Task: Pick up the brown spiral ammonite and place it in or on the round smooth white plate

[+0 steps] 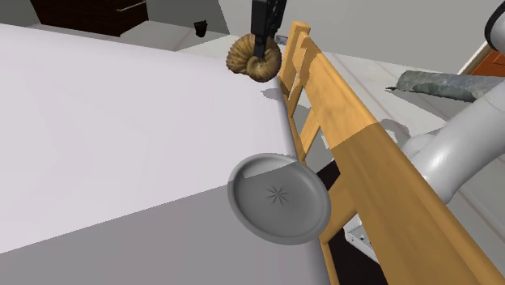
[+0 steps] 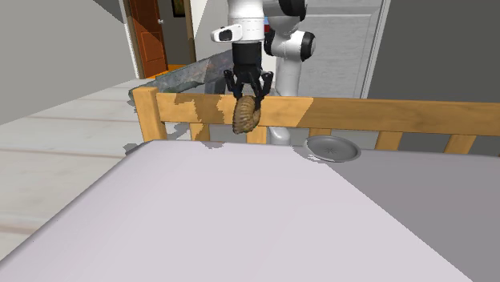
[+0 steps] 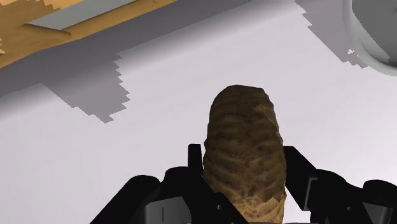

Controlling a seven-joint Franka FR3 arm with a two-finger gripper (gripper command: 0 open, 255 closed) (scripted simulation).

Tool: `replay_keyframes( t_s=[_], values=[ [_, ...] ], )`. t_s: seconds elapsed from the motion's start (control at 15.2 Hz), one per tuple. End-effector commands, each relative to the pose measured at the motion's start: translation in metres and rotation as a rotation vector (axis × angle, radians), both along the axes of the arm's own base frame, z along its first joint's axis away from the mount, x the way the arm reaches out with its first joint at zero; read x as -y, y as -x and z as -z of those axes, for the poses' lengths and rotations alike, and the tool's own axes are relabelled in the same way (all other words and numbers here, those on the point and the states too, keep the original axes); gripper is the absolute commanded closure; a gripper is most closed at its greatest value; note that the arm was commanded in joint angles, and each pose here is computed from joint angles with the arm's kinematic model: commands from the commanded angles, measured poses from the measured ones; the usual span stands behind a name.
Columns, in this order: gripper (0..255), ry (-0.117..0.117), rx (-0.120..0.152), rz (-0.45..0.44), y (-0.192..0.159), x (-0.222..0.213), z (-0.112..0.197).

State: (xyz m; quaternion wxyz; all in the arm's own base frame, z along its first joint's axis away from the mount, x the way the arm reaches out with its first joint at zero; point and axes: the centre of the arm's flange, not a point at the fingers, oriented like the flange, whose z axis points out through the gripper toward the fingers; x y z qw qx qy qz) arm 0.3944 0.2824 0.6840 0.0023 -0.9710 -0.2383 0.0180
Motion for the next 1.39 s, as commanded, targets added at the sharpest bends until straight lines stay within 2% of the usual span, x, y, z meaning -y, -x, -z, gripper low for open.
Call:
replay_keyframes(
  t_s=[0.0,1.19,1.32],
  values=[
    [255,0.0,0.0,0.001,0.025,-0.013,-0.003],
    [255,0.0,0.0,0.001,0.239,-0.127,-0.016],
    [255,0.0,0.0,0.001,0.239,-0.127,-0.005]
  ],
)
